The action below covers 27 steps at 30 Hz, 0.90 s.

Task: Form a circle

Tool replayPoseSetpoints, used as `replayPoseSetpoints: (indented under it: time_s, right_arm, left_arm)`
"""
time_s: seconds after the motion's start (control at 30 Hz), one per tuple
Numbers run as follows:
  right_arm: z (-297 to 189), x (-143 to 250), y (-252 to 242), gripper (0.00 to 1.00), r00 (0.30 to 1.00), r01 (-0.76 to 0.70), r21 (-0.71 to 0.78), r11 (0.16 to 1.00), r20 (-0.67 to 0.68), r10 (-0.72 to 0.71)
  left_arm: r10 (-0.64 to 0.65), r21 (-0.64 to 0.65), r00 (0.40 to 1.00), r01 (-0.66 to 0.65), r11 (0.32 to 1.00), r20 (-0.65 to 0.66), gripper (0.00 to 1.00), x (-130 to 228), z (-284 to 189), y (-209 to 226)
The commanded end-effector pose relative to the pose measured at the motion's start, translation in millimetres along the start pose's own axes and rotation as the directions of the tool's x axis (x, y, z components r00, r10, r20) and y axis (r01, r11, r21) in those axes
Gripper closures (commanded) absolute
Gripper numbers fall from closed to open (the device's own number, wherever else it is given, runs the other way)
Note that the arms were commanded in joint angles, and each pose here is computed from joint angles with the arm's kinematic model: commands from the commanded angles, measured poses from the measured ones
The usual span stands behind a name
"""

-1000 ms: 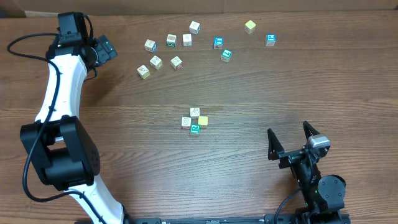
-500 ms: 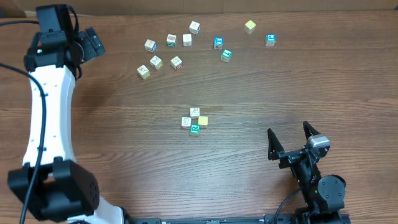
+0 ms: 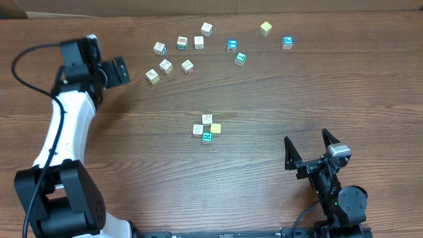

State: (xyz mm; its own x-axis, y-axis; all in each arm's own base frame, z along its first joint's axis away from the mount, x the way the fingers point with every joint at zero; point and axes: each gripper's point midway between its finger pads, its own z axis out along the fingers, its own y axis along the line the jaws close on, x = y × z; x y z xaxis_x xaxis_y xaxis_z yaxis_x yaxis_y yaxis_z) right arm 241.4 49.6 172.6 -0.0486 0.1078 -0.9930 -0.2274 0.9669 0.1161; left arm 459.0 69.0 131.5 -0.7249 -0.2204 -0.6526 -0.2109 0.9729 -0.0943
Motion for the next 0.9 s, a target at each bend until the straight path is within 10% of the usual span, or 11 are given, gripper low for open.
replayPoseSetpoints:
  time_s: [0.0,0.87]
  right_arm:
    - [-0.1,1.2,0.0,0.00,1.000,0.009,-0.003,1.000,0.006,-0.009]
    - [-0.1,1.3,0.0,0.00,1.000,0.009,-0.003,1.000,0.005,-0.009]
  left_arm:
    - [0.076,0.101,0.997,-0.075,0.992,-0.008,0.01,24.9,-0.4,-16.6]
    - [0.179,0.092,0.958,-0.204,0.975,0.223,0.00,161.1,-38.3,-5.6]
